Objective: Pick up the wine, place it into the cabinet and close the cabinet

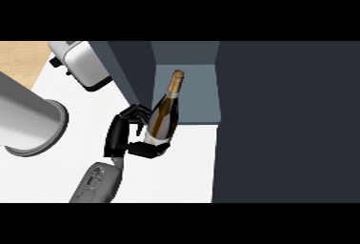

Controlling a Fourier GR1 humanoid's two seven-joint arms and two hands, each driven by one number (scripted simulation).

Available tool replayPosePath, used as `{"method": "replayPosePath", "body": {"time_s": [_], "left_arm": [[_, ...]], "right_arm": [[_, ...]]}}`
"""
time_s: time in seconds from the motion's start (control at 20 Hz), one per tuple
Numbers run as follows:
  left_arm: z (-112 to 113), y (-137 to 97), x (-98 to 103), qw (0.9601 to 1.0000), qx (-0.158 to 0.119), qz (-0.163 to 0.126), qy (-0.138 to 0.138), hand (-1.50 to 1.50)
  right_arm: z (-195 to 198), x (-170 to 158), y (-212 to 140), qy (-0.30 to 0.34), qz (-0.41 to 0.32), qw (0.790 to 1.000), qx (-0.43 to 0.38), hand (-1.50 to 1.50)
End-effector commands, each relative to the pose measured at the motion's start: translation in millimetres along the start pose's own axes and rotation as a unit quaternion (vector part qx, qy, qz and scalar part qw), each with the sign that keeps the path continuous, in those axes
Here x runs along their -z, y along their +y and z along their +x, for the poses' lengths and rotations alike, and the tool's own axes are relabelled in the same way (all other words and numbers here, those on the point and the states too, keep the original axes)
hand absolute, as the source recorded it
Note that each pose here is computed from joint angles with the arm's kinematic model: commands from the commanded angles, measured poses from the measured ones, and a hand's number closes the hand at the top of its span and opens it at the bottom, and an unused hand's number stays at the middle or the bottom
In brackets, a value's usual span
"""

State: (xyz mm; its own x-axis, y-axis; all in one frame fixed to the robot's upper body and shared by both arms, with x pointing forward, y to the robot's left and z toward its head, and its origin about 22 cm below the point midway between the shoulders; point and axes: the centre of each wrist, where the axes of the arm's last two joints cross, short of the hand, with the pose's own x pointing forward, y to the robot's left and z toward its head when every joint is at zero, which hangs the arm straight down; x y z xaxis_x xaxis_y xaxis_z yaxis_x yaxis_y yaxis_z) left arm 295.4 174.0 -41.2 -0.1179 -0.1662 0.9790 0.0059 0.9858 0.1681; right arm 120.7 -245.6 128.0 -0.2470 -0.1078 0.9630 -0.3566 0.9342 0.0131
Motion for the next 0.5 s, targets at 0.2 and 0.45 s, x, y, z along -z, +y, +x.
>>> {"method": "replayPosePath", "body": {"time_s": [0.2, 0.45], "left_arm": [[30.7, -47.5, 17.7, 0.9987, 0.05, -0.013, -0.009, 1.5], [43.1, -52.8, 34.5, 0.9993, 0.031, -0.02, 0.005, 1.5]], "right_arm": [[31.8, -11.3, -4.1, -0.029, 0.018, 0.999, 0.009, -1.5], [25.3, -6.4, 8.9, -0.032, 0.007, 0.999, 0.012, -1.5]]}}
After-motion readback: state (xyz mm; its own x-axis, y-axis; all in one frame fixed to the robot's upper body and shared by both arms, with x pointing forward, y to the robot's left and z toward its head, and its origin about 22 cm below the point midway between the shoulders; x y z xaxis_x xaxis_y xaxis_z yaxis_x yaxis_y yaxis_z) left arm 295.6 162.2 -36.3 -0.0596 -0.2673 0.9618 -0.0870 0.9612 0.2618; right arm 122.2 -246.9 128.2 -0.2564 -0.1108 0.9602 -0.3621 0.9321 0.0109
